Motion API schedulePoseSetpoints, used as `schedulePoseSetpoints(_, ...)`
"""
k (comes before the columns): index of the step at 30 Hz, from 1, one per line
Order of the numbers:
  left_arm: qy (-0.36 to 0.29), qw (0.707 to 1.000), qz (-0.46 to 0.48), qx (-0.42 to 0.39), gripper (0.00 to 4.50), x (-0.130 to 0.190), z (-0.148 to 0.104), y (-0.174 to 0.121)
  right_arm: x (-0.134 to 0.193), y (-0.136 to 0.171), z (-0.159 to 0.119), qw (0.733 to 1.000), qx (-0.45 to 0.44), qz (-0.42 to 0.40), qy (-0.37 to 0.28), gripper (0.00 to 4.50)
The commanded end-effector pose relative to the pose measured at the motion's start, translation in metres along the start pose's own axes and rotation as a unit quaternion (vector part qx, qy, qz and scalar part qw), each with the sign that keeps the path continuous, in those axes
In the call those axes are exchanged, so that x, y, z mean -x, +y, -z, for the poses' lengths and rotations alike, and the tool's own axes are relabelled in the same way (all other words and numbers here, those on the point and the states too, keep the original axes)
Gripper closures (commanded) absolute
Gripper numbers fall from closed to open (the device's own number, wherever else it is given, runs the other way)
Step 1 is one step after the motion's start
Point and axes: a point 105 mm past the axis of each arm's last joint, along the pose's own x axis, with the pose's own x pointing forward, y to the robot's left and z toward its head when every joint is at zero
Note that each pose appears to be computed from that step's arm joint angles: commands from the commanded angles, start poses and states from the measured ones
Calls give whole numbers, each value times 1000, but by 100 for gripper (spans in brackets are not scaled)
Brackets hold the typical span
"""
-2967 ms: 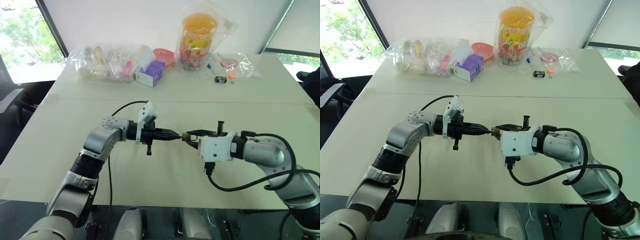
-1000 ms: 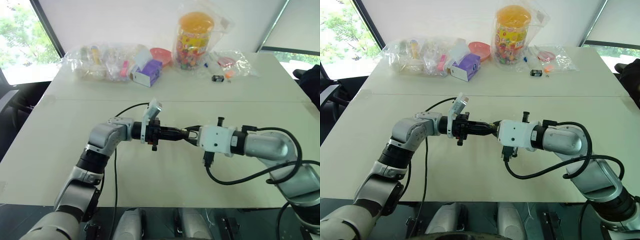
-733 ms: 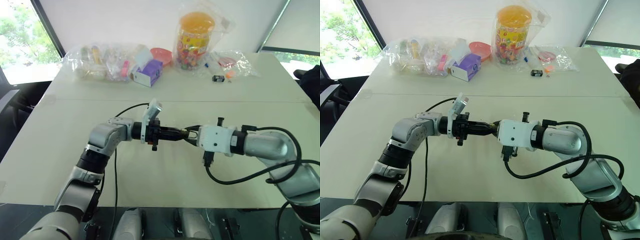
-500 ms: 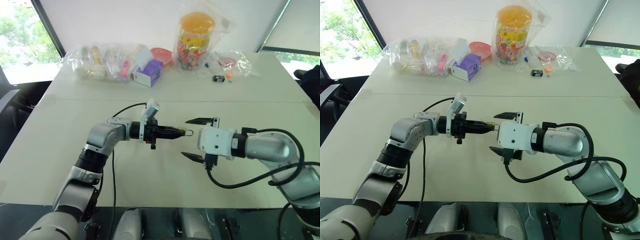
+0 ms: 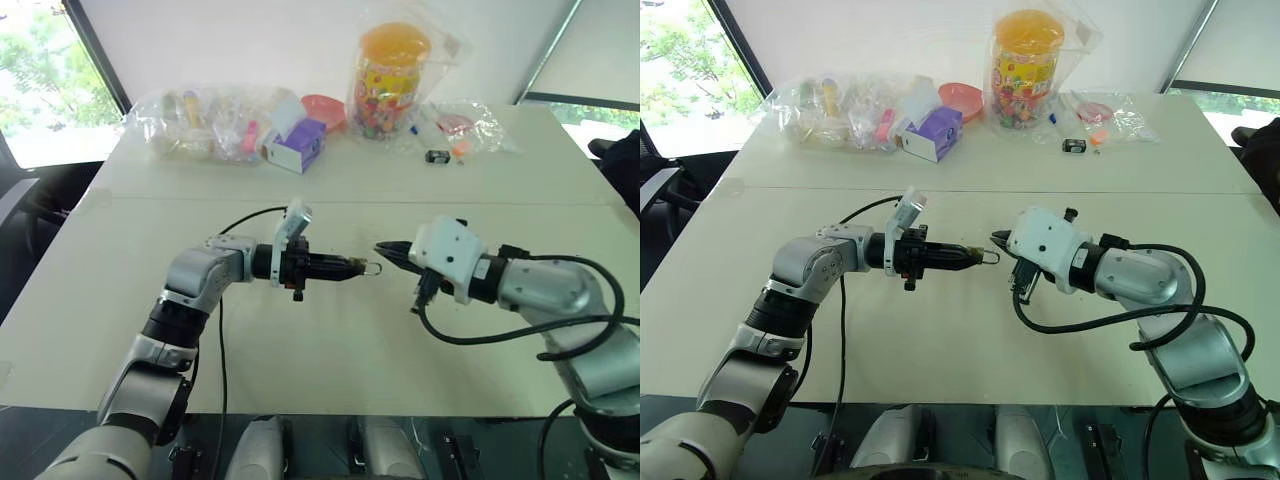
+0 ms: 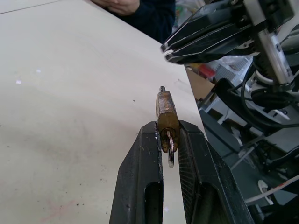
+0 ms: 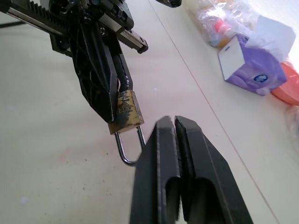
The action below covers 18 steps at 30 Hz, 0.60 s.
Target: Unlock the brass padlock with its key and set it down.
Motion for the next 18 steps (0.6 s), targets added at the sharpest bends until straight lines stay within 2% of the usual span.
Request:
schedulePoseSetpoints(1,-25,999,21,-19,450,-2,-20,-10,-2,2,3,1000,6,5,-2,443)
schedulePoseSetpoints(9,-38,999,28,-17,450,-3,-31,-15,-7,12,34,999,-10,-7,30,443)
schedulePoseSetpoints(18,-31,999,23,-11,450,-3,-23,-14,2,2,29,999,-2,16,29,443)
